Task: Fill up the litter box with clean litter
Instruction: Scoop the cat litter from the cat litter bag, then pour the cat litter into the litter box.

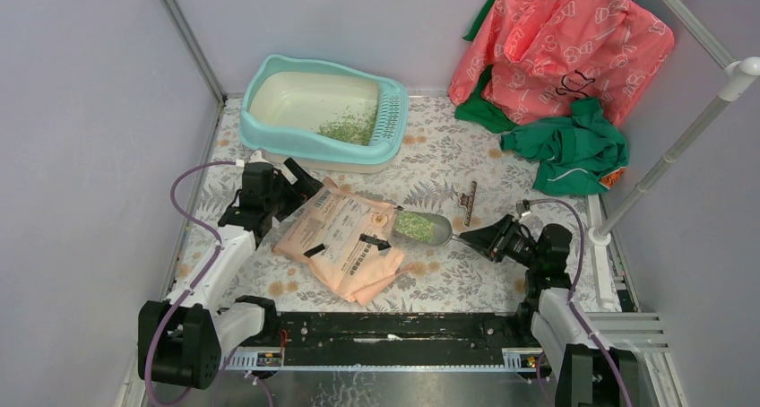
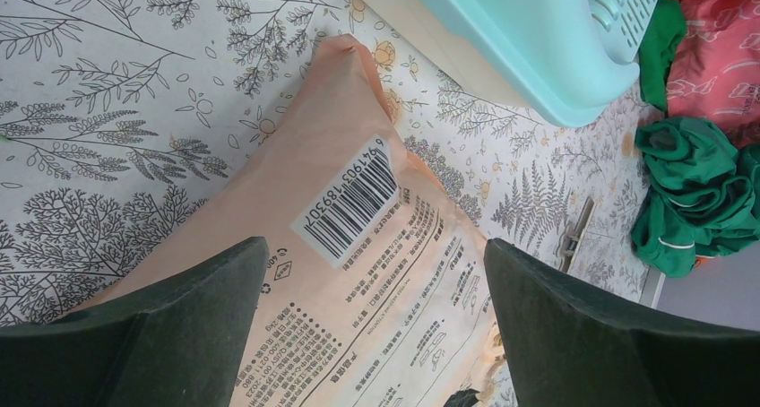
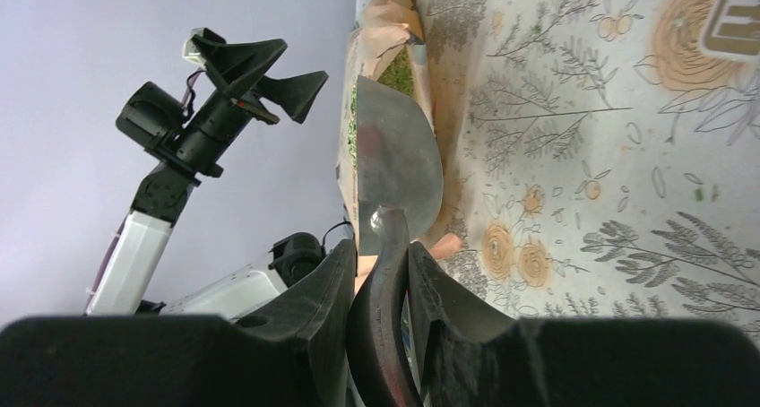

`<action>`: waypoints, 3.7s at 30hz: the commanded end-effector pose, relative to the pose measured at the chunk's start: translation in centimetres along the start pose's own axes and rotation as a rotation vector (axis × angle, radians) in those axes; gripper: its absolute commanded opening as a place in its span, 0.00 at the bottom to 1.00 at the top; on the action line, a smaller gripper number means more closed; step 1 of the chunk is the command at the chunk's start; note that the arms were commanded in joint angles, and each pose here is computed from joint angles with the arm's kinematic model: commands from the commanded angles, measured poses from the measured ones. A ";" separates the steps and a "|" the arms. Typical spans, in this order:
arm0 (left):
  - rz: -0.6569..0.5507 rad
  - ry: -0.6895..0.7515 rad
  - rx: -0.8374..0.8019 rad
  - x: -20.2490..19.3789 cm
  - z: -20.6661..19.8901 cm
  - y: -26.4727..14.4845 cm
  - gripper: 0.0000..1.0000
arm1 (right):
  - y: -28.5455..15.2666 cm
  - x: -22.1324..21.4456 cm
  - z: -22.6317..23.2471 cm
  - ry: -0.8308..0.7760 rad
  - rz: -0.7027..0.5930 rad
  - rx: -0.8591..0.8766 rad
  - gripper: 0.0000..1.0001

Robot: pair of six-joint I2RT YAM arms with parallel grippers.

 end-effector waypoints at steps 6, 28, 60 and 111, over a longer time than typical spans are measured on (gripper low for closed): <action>-0.030 0.019 -0.034 1.0 -0.7 -0.2 0.99 | -0.5 -0.7 3.3 0.012 0.063 0.097 0.00; -0.021 0.006 -0.070 0.8 -0.2 -0.1 0.99 | 6.1 11.1 15.2 -0.089 -0.054 0.177 0.00; -0.012 -0.001 -0.091 0.0 -0.1 -1.4 0.99 | 39.3 9.7 22.0 -0.697 -0.011 -0.101 0.00; -0.036 0.002 -0.064 0.9 -0.1 -1.7 0.99 | 21.3 4.1 27.0 -1.252 -0.450 -0.366 0.00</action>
Point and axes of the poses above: each gripper's point midway between its finger pads, its own y axis out along the fingers, its own z axis along the line the jaws close on, x = y × z, the point moved 4 cm from there along -y, back along the fingers, and after that the axes turned 15 degrees about y, right-handed, at the moved point
